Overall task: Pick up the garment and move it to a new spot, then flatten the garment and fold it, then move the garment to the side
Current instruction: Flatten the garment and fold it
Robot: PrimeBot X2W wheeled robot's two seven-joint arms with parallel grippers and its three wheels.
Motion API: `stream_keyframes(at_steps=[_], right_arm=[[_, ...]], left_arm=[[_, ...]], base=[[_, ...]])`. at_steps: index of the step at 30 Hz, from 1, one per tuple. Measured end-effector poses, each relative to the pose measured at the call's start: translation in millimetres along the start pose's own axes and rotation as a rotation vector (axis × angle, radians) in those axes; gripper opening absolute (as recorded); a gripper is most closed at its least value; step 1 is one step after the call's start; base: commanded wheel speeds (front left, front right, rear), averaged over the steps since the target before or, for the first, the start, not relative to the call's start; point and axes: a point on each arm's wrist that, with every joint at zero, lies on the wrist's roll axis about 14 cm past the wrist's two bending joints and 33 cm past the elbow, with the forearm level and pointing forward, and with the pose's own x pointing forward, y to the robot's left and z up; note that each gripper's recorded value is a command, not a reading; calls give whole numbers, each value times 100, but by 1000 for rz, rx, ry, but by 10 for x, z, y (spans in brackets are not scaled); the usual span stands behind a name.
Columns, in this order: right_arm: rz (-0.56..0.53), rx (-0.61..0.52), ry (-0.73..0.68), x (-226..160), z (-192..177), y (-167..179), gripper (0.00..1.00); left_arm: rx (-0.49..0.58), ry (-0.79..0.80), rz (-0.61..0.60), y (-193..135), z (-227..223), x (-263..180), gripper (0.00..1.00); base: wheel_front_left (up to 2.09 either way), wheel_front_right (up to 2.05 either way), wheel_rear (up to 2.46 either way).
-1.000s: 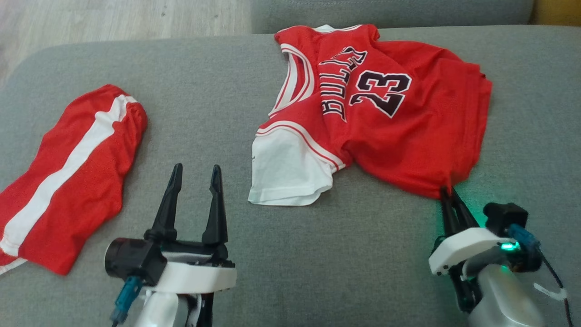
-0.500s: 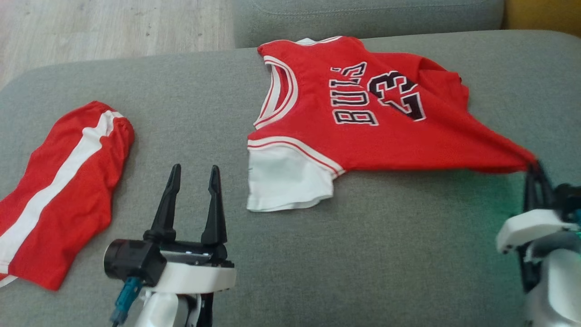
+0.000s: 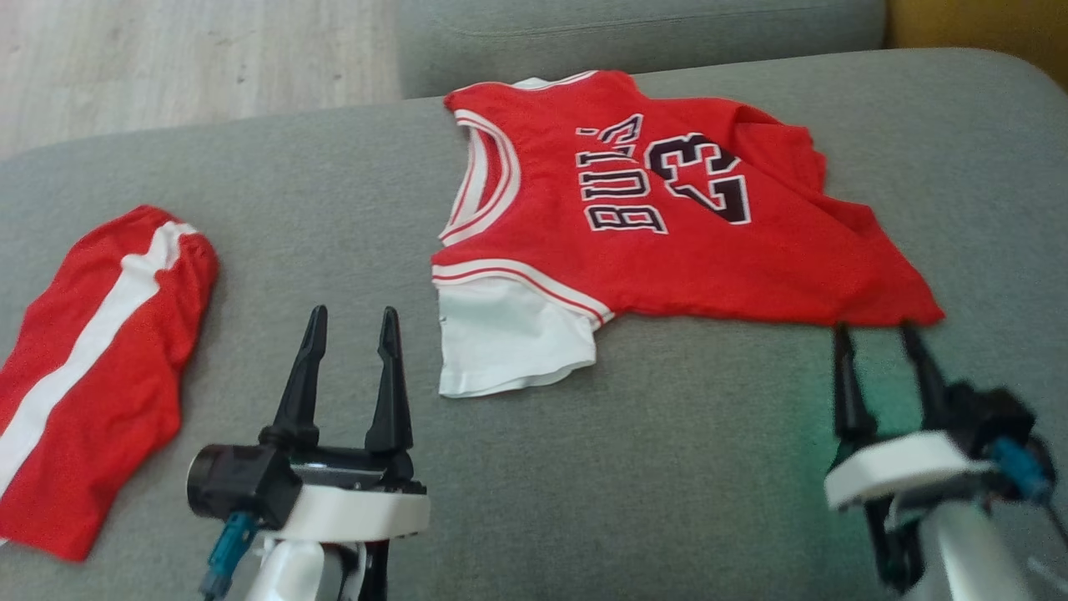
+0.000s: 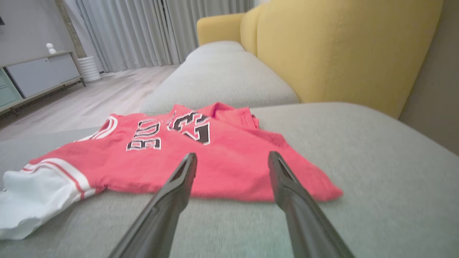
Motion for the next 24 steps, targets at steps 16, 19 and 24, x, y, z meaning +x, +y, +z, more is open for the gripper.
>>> stream_keyframes(at_steps=[16,19,24], right_arm=[[-3,19,-23,-141,35,-6,100],[-12,17,-36,-98,82,-41,100],[-21,-3,-29,-91,57,-78,100]], left_arm=[[21,249,-102,-240,-790,-149,100],[31,321,-104,-218,-1008,-206,100],[63,406,-89,-141,-1247,-183,100]], base=[[0,0,0],[0,0,0],[0,0,0]])
